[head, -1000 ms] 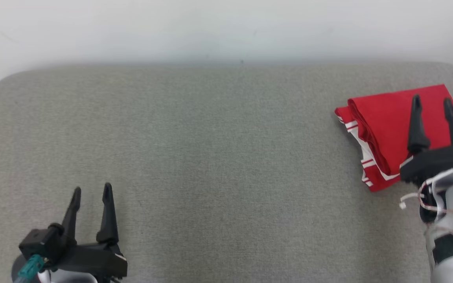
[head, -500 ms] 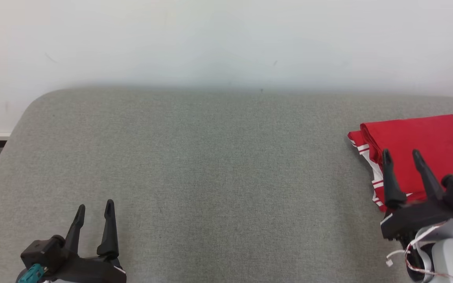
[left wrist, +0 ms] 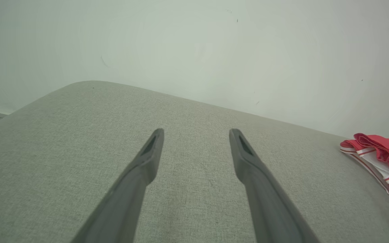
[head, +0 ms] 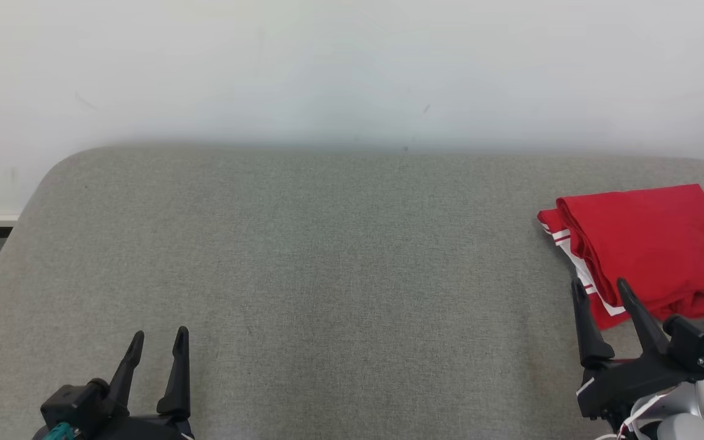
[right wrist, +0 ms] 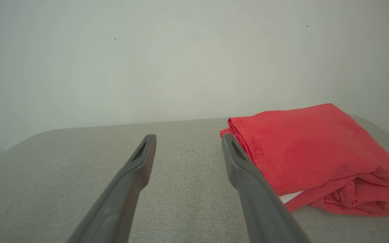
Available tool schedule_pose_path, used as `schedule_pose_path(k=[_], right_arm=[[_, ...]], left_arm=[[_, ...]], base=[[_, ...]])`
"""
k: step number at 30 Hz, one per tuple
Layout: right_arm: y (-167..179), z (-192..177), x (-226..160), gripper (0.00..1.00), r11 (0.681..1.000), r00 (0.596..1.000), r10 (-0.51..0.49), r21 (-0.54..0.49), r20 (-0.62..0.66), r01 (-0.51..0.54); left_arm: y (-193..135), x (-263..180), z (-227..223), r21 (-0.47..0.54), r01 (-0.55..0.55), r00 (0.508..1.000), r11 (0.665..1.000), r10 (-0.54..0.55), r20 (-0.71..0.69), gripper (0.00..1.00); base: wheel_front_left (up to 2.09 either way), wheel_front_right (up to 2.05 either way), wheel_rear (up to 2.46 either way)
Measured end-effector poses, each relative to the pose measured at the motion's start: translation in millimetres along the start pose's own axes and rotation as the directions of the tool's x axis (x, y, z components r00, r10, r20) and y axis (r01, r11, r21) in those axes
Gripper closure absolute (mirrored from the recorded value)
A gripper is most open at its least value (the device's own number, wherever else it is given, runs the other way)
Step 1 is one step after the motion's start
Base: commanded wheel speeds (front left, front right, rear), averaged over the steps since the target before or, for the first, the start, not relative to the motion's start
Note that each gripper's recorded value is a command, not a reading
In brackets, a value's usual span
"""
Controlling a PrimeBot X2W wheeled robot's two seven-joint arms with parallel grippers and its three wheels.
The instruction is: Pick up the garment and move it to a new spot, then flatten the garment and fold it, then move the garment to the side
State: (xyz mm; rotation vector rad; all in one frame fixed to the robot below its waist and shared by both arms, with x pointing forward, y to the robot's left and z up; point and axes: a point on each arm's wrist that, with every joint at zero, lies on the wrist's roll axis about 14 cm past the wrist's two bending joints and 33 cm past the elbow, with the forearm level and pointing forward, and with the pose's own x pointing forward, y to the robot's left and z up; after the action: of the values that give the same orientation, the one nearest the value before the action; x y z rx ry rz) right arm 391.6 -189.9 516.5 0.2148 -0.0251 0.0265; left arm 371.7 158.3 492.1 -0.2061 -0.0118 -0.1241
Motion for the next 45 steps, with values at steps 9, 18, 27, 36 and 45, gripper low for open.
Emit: schedule_pose_path(k=[9, 18, 27, 36, 45], right_arm=[[-19.9, -10.4, -14.0, 0.0, 0.998, 0.998, -0.058, -0.003, -0.026, 0.058], [-29.5, -17.8, -19.0, 0.0, 0.996, 0.995, -0.088, 0.0, -0.047, 0.088], [-33.3, -20.8, -19.6, 0.0, 0.995, 0.994, -0.099, 0.001, -0.053, 0.1], [-34.7, -21.1, -18.0, 0.0, 0.995, 0.993, -0.104, 0.0, -0.054, 0.104], [-32.6, -21.4, -17.6, 1.0, 0.995, 0.994, -0.098, 0.002, -0.051, 0.098]], left_arm=[[-8.3, -1.7, -6.0, -0.006, 0.034, 0.999, 0.999, -0.034, -0.018, 0.0], [-13.7, -0.2, -9.7, -0.015, 0.056, 0.998, 0.998, -0.056, -0.031, 0.0], [-14.4, 0.8, -12.7, -0.019, 0.059, 0.997, 0.998, -0.06, -0.039, 0.0], [-14.9, 1.6, -14.9, -0.024, 0.061, 0.997, 0.998, -0.062, -0.044, 0.0], [-13.9, 1.1, -15.6, -0.032, 0.055, 0.997, 0.998, -0.057, -0.046, 1.0]], base=[[0.0, 0.0, 0.0], [0.0, 0.0, 0.0], [0.0, 0.0, 0.0], [0.0, 0.0, 0.0], [0.0, 0.0, 0.0]])
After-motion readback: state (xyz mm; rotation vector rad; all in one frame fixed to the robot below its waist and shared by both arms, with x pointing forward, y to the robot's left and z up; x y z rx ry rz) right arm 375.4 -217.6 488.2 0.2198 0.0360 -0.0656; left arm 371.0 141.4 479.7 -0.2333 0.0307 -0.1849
